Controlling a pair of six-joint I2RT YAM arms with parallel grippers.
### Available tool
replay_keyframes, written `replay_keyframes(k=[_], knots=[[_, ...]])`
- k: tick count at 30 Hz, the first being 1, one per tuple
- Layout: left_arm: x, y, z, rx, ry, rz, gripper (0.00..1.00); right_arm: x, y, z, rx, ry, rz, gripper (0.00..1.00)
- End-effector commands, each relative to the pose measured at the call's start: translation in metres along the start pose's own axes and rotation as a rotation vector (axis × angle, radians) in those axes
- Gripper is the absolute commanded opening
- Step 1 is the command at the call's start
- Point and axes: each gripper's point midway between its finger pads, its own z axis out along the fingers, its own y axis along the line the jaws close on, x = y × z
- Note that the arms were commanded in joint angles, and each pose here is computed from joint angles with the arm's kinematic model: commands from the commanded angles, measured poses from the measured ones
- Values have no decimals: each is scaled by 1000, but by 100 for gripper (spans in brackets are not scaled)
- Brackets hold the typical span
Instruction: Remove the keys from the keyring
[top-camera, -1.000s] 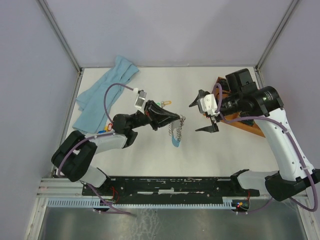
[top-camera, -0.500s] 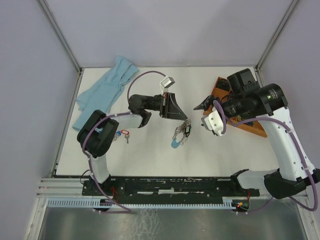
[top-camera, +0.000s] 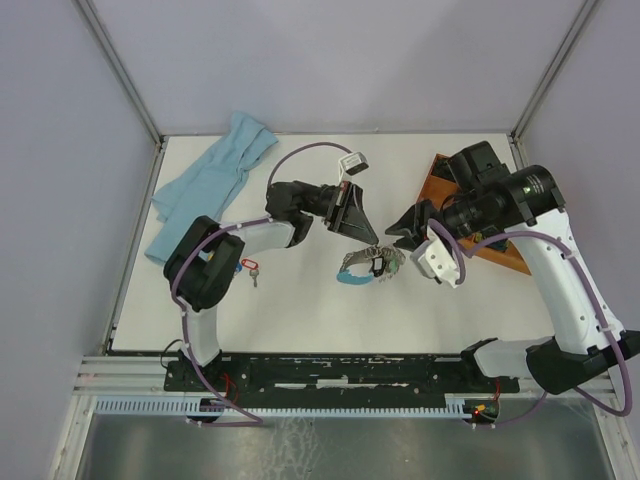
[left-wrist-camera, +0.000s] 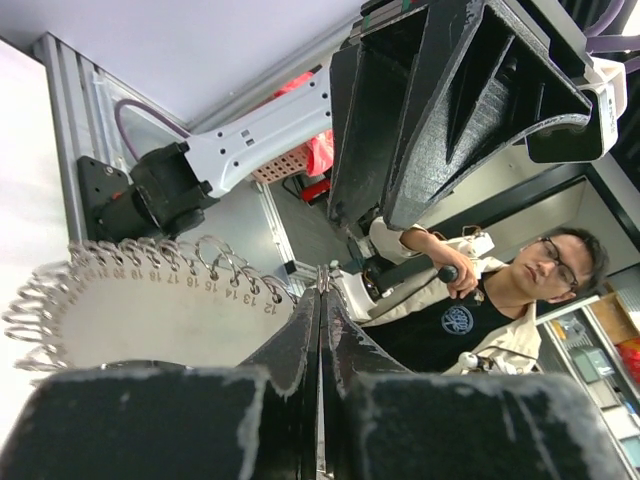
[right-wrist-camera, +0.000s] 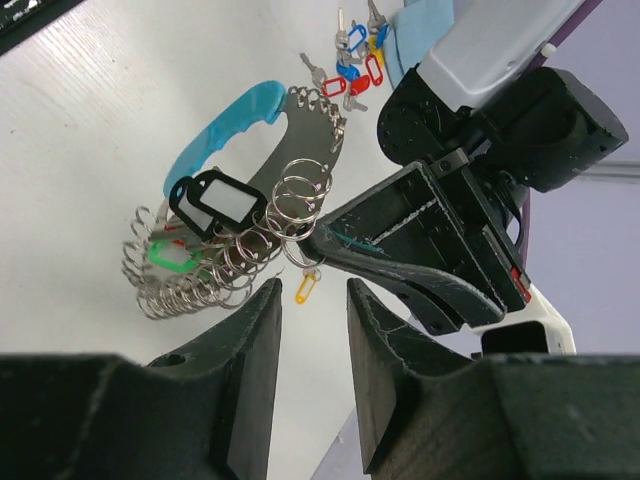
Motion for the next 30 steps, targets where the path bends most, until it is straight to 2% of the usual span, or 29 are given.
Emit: replay_keyframes(k=[1,11,30], knots=[[8,-40,11,79,61,173,3,-19,-6,0,46,-69,-144,40],[16,-53,27,110,115,163,3,-27,12,6,29,-90,-200,37],[18,-51,36,117,157,105,3,-49,13,4,63,-154,-279,29]])
